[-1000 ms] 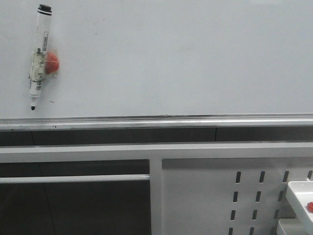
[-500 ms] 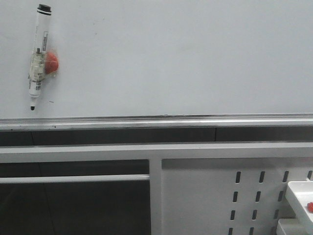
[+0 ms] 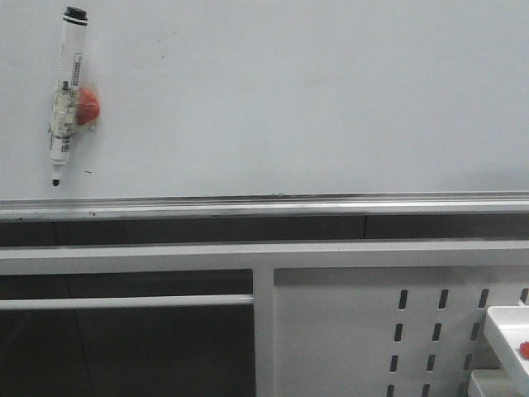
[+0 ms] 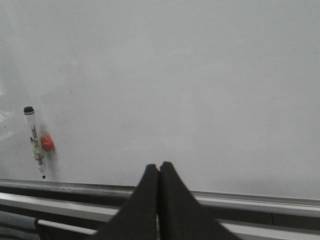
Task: Write number 1 on whiteboard
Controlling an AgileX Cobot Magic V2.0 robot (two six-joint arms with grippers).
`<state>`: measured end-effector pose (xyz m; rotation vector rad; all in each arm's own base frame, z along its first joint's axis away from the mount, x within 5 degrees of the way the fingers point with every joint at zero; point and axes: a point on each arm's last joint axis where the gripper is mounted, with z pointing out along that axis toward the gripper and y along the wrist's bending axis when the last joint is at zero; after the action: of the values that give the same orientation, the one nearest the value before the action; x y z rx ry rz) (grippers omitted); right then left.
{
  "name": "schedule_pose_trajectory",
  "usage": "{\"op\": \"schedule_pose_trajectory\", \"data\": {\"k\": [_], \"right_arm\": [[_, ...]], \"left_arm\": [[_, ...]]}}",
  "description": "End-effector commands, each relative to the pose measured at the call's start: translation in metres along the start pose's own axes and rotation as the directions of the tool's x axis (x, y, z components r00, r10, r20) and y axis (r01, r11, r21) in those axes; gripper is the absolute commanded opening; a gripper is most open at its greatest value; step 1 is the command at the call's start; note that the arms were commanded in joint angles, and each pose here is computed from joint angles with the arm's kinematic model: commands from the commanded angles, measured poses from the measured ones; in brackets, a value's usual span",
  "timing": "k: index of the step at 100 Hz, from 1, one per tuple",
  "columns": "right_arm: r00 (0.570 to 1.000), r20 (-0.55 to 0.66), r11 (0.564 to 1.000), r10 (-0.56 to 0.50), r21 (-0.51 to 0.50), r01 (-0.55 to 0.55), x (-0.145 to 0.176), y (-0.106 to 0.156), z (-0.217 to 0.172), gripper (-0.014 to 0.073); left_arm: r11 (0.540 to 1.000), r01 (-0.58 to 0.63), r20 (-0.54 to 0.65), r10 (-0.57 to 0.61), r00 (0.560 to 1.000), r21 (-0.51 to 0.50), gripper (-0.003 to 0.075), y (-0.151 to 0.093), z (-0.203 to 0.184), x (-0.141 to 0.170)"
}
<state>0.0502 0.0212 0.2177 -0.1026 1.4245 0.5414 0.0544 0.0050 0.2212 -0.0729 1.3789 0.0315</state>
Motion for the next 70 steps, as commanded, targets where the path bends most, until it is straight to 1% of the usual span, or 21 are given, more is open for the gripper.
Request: {"op": "schedule_pose_trajectory", "data": {"k": [1,7,14,21,28,31,40,47,50,53,56,63,66,70], "right_arm": [[0.995,0.098,1.0,0.019,-0.02,-0.017,-0.005,0.001,-0.002,-0.0069],[0.995,0.093,1.0,0.019,-0.018,-0.018,-0.005,0.001,-0.002,-0.0069],[0.996,0.088,1.0,0.021,-0.017,-0.019,-0.004,0.001,-0.002,-0.0069],[0.996,0.088,1.0,0.021,-0.017,-0.019,-0.004,0.001,-0.002,-0.0069],[0.996,0.088,1.0,0.026,-0.016,-0.025,-0.004,0.001,-0.002,-0.0069],[0.995,0.088,0.999,0.035,-0.016,-0.034,-0.004,0.0,-0.002,-0.0069],[0.994,0.09,0.998,0.06,-0.015,-0.059,-0.005,0.0,-0.002,-0.0069],[0.992,0.094,0.996,0.084,-0.015,-0.083,-0.007,0.0,-0.002,-0.0069],[0.991,0.095,0.995,0.098,-0.015,-0.097,-0.009,0.001,-0.002,-0.0069],[0.989,0.105,0.995,0.102,-0.019,-0.101,-0.014,0.002,-0.002,-0.0069],[0.988,0.112,0.995,0.102,-0.022,-0.101,-0.018,0.003,-0.002,-0.0069],[0.989,0.108,0.995,0.097,-0.027,-0.094,-0.032,0.007,-0.004,-0.0069],[0.993,0.081,0.996,0.088,-0.022,-0.087,-0.036,0.009,-0.004,-0.0069],[0.996,0.06,0.998,0.067,-0.018,-0.066,-0.046,0.012,-0.004,-0.0066]], "left_arm": [[0.998,0.043,0.145,-0.035,0.989,-0.048,-0.002,0.005,-0.003,-0.004],[0.99,0.129,0.16,-0.12,0.98,-0.051,-0.002,0.007,-0.003,-0.005],[0.97,0.234,0.169,-0.221,0.961,-0.061,-0.002,0.009,-0.003,-0.005],[0.939,0.336,0.169,-0.32,0.932,-0.074,-0.002,0.012,-0.004,-0.003],[0.89,0.447,0.171,-0.429,0.887,-0.088,-0.002,0.014,-0.004,-0.002],[0.86,0.502,0.172,-0.482,0.859,-0.095,-0.002,0.016,-0.004,0.0],[0.788,0.607,0.164,-0.589,0.792,-0.103,-0.002,0.017,-0.004,0.001],[0.76,0.643,0.116,-0.633,0.765,-0.095,-0.002,0.014,-0.003,0.005],[0.758,0.647,0.079,-0.642,0.763,-0.083,-0.002,0.011,-0.003,0.005],[0.759,0.648,0.014,-0.648,0.761,-0.059,-0.002,0.005,-0.002,0.005],[0.771,0.636,-0.047,-0.637,0.769,-0.032,-0.002,0.0,-0.002,0.005],[0.828,0.558,-0.183,-0.542,0.82,0.048,-0.0019,-0.013,-0.004,-0.003],[0.855,0.512,-0.221,-0.486,0.845,0.077,-0.0015,-0.017,-0.005,-0.007],[0.869,0.481,-0.253,-0.444,0.86,0.111,0.0001,-0.021,-0.006,-0.016]]}}
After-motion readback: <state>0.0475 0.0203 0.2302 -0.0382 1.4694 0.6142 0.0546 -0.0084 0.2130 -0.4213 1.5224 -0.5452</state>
